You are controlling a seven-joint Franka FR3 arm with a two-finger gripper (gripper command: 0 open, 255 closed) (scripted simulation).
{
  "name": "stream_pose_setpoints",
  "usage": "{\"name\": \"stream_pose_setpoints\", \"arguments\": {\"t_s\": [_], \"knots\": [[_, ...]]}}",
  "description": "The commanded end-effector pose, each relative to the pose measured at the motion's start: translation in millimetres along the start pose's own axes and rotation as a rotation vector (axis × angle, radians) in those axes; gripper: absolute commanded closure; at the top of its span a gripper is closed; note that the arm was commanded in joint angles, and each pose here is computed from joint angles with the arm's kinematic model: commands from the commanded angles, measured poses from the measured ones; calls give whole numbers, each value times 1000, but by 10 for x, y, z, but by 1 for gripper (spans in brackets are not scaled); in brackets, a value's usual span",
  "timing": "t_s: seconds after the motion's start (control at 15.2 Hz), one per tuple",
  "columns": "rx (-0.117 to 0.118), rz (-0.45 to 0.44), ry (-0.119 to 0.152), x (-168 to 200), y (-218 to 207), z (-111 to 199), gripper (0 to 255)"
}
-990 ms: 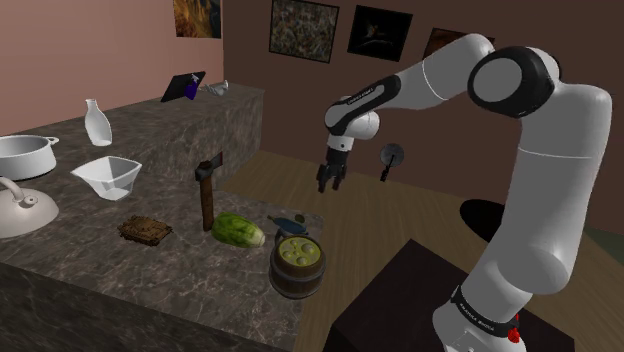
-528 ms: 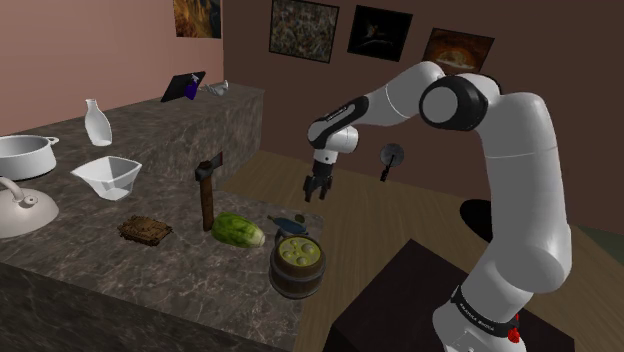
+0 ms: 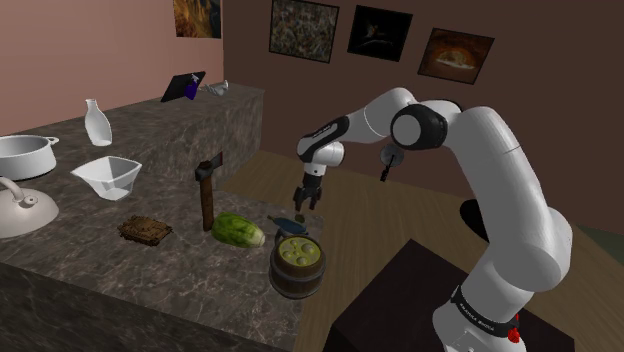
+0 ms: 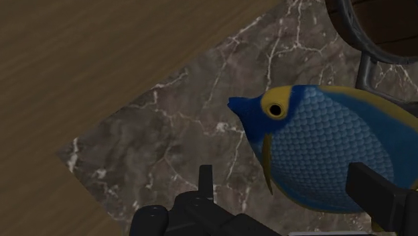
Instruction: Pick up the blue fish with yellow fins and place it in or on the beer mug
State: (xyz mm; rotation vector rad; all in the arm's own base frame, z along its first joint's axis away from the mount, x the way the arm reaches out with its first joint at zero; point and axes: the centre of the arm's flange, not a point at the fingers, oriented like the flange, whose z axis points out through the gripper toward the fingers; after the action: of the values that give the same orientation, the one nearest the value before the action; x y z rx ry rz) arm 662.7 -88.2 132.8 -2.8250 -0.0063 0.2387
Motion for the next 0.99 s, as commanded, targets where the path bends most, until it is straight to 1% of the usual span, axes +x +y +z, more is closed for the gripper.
{"name": "stream_pose_setpoints", "arguments": {"t_s": [0.0,0.26,0.79,0.86,0.92], "knots": [[1,0,0,14,-4,117,0],[1,0,0,15,-4,306,0],[1,0,0,14,-4,306,0],[1,0,0,14,-4,306,255],[1,0,0,14,-4,306,255]]}}
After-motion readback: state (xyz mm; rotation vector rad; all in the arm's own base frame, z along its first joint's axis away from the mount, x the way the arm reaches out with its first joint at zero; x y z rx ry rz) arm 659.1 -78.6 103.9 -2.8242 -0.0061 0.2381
